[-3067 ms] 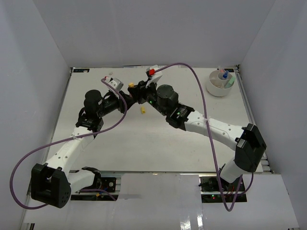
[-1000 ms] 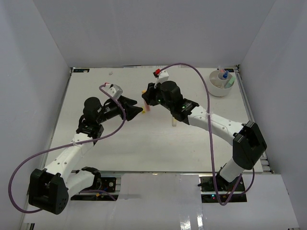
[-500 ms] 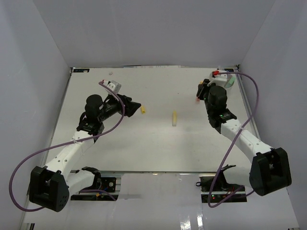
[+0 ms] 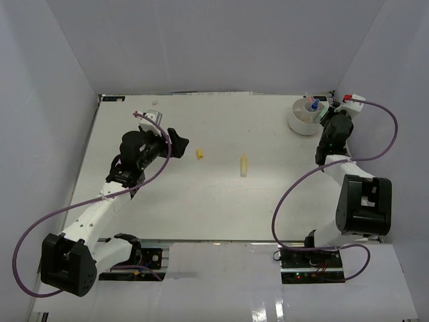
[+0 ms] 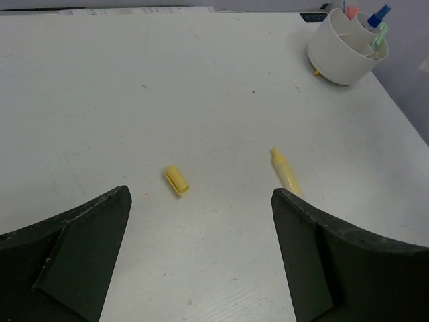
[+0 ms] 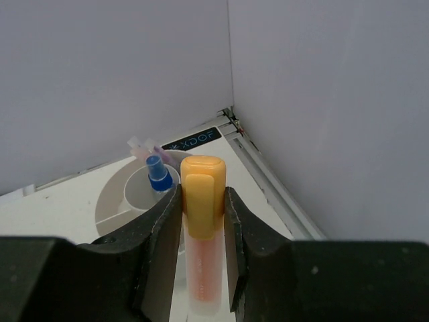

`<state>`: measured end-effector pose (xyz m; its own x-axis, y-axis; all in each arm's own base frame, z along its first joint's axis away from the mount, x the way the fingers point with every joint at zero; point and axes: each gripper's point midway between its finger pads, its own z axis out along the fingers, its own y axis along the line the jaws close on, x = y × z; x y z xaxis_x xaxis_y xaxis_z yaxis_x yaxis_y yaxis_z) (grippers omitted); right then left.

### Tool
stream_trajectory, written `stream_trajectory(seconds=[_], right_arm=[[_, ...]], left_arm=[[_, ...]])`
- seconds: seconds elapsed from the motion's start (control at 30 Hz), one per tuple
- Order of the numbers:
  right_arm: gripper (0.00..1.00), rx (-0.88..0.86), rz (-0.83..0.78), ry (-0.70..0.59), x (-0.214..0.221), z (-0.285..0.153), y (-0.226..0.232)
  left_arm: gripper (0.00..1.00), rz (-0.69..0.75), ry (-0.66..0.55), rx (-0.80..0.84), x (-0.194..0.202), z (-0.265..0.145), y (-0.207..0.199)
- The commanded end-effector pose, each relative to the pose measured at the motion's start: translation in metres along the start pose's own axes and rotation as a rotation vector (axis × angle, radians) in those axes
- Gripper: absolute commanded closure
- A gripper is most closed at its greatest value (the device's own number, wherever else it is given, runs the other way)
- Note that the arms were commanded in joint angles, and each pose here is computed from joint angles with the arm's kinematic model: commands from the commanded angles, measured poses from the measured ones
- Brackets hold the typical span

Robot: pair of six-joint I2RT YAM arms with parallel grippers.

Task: Sort the stationery into containers
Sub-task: Place the pen in the storage box.

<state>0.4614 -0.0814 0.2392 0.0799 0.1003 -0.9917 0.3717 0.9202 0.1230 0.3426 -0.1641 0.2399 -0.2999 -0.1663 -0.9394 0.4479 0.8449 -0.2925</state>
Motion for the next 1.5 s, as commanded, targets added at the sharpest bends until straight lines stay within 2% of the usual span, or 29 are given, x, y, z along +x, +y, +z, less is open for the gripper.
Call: stream_trajectory(seconds=[0.0, 0.23, 0.5, 1.27, 1.47], right_arm=[[0.92, -0.031, -0.001, -0.238, -0.065, 0.025, 0.007], [0.92, -0.105, 0.030, -0.289, -0.062, 0.056, 0.012], [0.92, -0.162, 0.055, -0.232, -0.029, 0.081, 0.025], [0.92, -0.188, 0.071, -0.074, 0.063, 0.085, 0.013], [0.91, -0.194, 0.067, -0.048, 0.075, 0.084, 0.013]], left_arm=[[0.04, 0.014, -0.032, -0.043, -0.016, -0.001, 0.004], [0.04, 0.024, -0.023, -0.057, -0.013, 0.001, 0.008], [0.03, 0.025, 0.009, -0.068, -0.003, 0.007, 0.013], [0.03, 0.047, -0.013, -0.049, -0.001, 0.007, 0.011], [0.04, 0.049, -0.012, -0.039, -0.001, 0.007, 0.010]])
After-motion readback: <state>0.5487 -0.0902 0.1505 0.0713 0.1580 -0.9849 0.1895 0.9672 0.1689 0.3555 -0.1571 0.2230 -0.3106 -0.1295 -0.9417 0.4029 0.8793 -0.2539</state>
